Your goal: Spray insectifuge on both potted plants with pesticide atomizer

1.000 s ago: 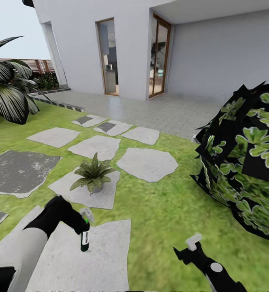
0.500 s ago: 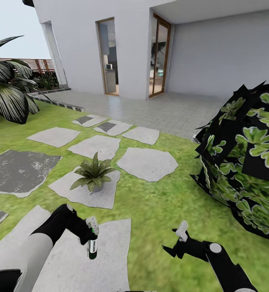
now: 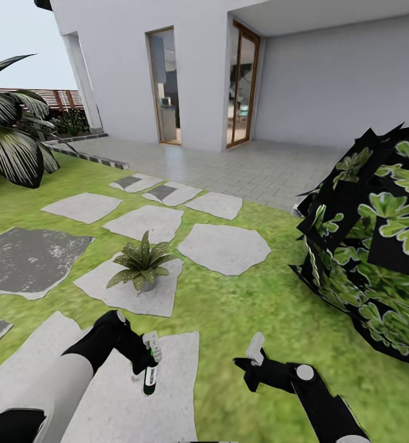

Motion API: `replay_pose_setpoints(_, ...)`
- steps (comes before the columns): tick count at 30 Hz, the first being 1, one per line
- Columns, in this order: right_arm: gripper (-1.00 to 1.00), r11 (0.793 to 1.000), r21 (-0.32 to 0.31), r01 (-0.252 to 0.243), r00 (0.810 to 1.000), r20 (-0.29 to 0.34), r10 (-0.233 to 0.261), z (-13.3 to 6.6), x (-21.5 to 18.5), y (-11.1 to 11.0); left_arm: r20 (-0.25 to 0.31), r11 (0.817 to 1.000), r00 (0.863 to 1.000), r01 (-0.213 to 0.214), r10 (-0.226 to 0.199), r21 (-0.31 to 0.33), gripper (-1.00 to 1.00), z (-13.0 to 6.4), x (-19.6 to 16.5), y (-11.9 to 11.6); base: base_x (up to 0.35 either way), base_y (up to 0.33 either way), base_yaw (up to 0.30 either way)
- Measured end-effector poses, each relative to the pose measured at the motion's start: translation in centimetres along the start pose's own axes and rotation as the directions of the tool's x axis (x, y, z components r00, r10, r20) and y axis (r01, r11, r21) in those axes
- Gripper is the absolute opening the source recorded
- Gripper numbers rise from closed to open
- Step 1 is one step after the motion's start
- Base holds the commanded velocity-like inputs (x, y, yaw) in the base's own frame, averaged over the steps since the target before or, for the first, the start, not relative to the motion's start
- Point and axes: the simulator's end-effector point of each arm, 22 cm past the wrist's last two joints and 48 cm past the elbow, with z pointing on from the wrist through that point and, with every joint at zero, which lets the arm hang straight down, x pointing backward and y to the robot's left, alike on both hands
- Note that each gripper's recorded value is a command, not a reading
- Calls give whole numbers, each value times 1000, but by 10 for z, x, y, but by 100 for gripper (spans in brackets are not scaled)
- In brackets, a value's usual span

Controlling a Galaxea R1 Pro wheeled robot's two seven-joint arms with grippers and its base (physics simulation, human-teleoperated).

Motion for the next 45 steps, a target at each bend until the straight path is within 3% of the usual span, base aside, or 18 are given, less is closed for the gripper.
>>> replay_pose_setpoints(4,-100,999,-42,-4,999,40,6,15,-21,21,38,996,995,-90,91,-19,-100,4,-15,0,0,0,0)
replay_pose_setpoints(7,-100,994,-109,26,998,57,-20,26,-39,43,57,993,991,-119,120,-13,-100,9,-28,-7,0,0,0)
replay_pose_setpoints(13,-100,988,-146,49,996,78,-38,37,-57,58,59,986,985,-165,165,-2,-100,18,-46,-20,0,0,0)
replay_pose_setpoints(23,-100,987,-154,49,995,88,-36,40,-62,63,77,981,978,-196,196,-5,-100,26,-66,-30,0,0,0)
replay_pose_setpoints(30,-100,986,-158,49,995,92,-34,42,-65,67,109,969,963,-247,245,1,-100,30,-81,-39,0,0,0)
replay_pose_setpoints(37,-100,986,-158,50,995,92,-35,42,-65,66,76,958,956,-285,282,27,-100,42,-74,-53,0,0,0)
replay_pose_setpoints(45,-100,986,-157,50,995,92,-36,42,-65,66,82,954,952,-297,294,34,-100,45,-81,-59,0,0,0)
